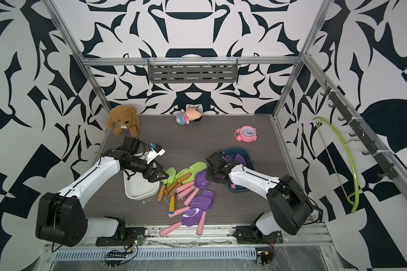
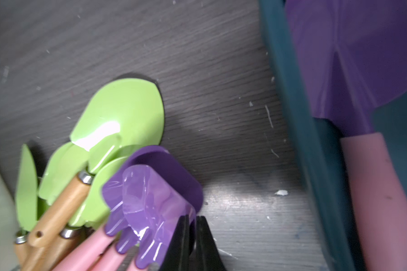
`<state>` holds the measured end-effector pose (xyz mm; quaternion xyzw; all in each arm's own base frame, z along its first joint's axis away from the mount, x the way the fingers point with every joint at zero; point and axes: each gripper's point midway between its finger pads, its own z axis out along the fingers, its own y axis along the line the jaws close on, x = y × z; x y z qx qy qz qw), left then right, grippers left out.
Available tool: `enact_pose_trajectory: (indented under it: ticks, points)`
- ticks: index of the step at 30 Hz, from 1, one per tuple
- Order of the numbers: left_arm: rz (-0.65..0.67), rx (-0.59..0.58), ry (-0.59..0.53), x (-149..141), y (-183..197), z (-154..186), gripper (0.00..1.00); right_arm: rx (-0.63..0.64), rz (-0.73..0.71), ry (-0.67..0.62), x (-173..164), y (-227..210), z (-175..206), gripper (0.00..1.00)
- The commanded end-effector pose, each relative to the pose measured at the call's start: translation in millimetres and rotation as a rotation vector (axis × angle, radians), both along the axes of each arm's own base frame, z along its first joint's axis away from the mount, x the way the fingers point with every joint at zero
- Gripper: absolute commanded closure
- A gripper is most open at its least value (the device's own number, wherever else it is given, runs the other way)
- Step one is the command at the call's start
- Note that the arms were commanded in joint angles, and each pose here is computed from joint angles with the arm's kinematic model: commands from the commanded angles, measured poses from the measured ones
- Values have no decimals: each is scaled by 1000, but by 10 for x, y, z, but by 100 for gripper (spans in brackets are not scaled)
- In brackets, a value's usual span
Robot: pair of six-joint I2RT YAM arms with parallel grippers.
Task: Sort the small shovels by color and place them into the storage box
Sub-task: Pick up the shovel from the center of the board.
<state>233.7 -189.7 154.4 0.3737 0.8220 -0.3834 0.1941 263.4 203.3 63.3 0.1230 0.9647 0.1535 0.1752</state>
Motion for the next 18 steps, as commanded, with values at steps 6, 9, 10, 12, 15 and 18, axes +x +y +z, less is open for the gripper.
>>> enact_pose_trajectory:
  ticks: [6,9,10,12,15,18]
  points:
    - [-7,-10,6,-44,7,10,1,-18,67,-69,-12,-9,242,100]
    - [-10,-18,3,-45,-2,37,1,-20,105,-113,21,8,360,100]
    - [-11,-21,5,-48,-5,47,1,-15,122,-134,44,30,419,100]
    - [-15,-34,3,-43,-21,99,1,-5,162,-179,90,82,535,100]
    - [-19,-49,0,-23,-42,179,1,3,218,-243,159,159,711,100]
    - [-23,-59,-11,20,-64,254,1,7,267,-294,215,231,875,100]
